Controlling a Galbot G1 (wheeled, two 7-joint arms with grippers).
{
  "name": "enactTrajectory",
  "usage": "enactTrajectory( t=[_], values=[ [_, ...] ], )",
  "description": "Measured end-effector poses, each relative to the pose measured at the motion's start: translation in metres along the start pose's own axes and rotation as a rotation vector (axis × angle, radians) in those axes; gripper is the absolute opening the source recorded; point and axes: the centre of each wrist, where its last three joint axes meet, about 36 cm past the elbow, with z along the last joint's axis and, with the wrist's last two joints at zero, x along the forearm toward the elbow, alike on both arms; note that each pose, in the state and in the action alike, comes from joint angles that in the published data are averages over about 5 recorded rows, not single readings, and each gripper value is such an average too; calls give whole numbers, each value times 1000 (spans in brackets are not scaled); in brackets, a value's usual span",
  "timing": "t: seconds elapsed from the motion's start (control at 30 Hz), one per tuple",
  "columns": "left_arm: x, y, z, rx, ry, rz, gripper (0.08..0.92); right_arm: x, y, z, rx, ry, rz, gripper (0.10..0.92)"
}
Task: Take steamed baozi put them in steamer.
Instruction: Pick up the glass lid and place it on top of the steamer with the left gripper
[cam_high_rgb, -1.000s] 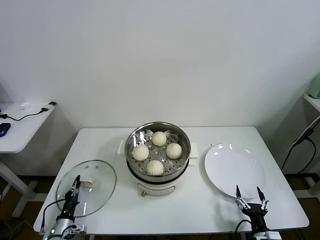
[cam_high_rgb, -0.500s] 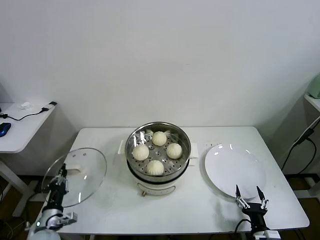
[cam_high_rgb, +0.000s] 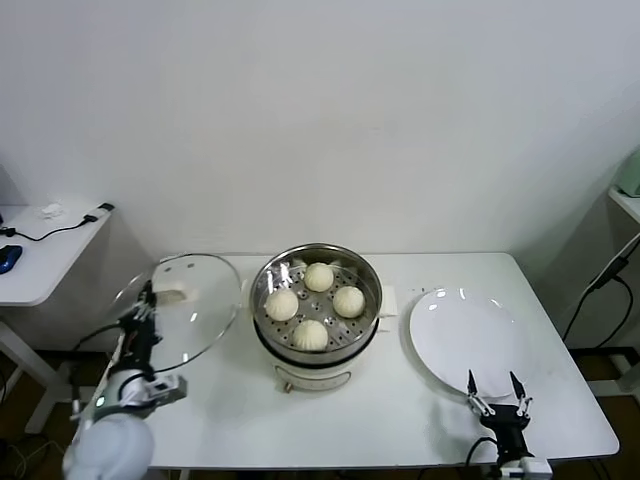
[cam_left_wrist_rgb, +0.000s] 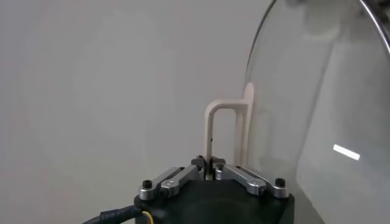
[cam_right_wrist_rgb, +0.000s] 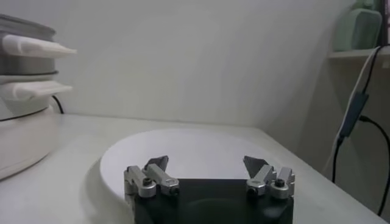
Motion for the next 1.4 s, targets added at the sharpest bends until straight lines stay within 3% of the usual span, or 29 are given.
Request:
enactTrajectory(
  t=[0.77, 1.07, 1.4],
  values=[
    [27, -4, -198, 50, -126, 23, 147, 10, 2, 10, 25, 9, 8, 823],
    [25, -14, -241, 59, -141, 31, 147, 13, 0, 15, 27, 9, 15, 823],
    [20, -32, -264, 21, -152, 36, 147, 15, -3, 17, 24, 8, 21, 823]
  ],
)
